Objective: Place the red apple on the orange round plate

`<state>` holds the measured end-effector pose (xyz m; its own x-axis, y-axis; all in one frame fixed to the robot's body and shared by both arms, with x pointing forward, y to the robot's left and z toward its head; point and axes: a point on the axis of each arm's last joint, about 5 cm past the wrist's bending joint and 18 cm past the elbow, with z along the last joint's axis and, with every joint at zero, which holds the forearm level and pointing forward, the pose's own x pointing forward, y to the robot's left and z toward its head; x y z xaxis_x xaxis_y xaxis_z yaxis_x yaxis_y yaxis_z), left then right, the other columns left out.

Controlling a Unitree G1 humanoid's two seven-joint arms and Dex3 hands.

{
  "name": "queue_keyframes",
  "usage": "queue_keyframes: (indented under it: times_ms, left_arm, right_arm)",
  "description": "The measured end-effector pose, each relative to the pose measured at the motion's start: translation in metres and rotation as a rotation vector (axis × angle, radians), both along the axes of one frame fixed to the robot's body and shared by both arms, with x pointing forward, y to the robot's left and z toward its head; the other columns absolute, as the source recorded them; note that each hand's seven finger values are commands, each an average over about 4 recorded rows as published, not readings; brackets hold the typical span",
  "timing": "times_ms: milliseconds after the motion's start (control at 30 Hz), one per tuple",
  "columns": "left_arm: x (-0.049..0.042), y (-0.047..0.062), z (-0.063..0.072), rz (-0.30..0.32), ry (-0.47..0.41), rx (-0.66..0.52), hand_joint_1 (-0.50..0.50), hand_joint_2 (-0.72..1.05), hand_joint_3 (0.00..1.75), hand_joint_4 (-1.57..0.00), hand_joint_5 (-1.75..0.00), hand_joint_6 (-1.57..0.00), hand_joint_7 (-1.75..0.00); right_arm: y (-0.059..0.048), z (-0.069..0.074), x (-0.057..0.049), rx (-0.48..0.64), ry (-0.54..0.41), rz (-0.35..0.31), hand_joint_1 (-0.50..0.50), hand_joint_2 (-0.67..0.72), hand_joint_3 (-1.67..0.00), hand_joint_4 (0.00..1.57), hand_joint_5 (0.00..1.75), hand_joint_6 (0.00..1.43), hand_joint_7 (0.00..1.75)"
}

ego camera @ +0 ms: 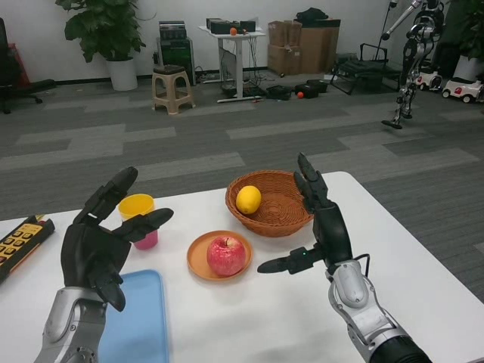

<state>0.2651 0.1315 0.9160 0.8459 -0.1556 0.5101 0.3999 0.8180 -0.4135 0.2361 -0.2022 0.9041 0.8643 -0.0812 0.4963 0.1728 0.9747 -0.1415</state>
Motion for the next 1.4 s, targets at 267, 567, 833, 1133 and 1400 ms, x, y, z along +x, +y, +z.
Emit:
queue_keyframes:
  times_ms: [267,567,833,1133,1400]
  left_arm:
    - [-0.0011,0.001,0.0,0.006,-0.001,-0.009,0.5,-0.64,0.09,-1.38,0.0,-0.81,-0.07]
    - [-0.0002,0.004,0.003,0.023,-0.017,-0.013,0.5,-0.64,0.09,-1.38,0.0,-0.81,-0.07]
    - [-0.0009,0.005,0.002,0.026,-0.015,-0.011,0.5,-0.64,0.09,-1.38,0.0,-0.81,-0.07]
    - [-0.0009,0.005,0.002,0.029,-0.016,-0.012,0.5,-0.64,0.09,-1.38,0.0,-0.81,-0.07]
    - [-0.0008,0.007,0.002,0.031,-0.017,-0.005,0.5,-0.64,0.09,-1.38,0.0,-0.81,-0.07]
  right_arm:
    - [0.002,0.003,0.0,-0.004,-0.011,0.035,-0.44,0.12,-0.16,0.0,0.0,0.0,0.0]
    - [0.004,0.005,0.0,-0.013,-0.025,0.065,-0.46,0.72,0.0,0.0,0.0,0.0,0.0]
    - [0.007,0.008,0.0,-0.007,-0.039,0.079,-0.45,0.72,0.0,0.0,0.0,0.0,0.0]
    - [0.008,0.008,0.0,-0.001,-0.038,0.087,-0.42,0.72,0.0,0.0,0.0,0.0,0.0]
    - [0.011,0.009,0.001,-0.003,-0.049,0.104,-0.4,0.72,0.0,0.0,0.0,0.0,0.0]
